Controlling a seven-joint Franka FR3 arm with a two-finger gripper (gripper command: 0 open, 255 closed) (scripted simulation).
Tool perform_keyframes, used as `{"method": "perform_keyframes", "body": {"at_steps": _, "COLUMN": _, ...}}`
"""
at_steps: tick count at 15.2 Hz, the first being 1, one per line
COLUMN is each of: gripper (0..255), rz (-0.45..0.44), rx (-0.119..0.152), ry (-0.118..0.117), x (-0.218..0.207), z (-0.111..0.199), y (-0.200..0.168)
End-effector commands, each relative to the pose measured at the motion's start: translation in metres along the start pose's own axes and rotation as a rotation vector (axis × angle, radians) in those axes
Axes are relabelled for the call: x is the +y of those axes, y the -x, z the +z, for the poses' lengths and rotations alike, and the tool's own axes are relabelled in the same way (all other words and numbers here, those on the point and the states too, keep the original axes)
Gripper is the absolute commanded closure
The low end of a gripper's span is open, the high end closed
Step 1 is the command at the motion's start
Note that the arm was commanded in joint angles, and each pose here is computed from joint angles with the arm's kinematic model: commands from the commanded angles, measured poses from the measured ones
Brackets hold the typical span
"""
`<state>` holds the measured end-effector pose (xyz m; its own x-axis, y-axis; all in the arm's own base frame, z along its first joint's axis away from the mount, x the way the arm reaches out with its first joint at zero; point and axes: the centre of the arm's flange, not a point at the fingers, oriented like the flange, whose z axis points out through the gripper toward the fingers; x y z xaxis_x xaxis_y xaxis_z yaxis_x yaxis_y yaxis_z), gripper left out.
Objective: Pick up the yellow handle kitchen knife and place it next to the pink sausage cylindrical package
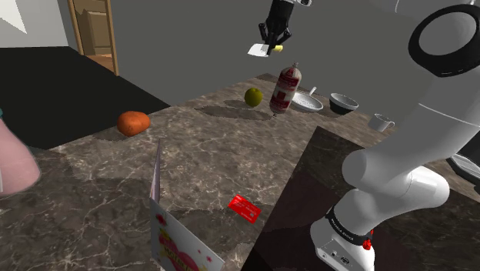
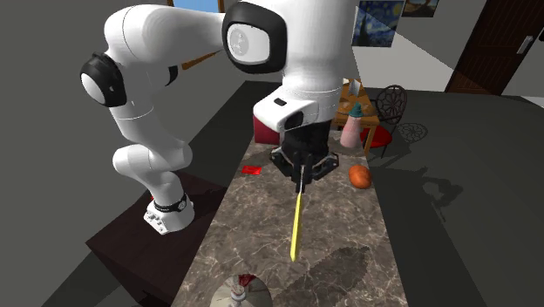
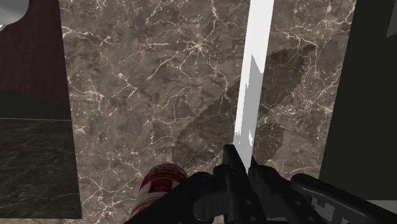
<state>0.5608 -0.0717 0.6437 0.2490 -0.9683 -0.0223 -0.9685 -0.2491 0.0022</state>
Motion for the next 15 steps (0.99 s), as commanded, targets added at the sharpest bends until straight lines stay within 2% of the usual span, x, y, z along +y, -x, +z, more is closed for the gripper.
{"method": "perform_keyframes", "body": {"at_steps": 1, "gripper": 255, "rz": 0.0, "rx": 0.0, "ry": 0.0, "x": 0.0, "z": 0.011, "y": 0.0}}
{"method": "perform_keyframes", "body": {"at_steps": 15, "gripper": 255, "rz": 0.0, "rx": 0.0, "ry": 0.0, "x": -0.001, "z": 0.085, "y": -0.002}}
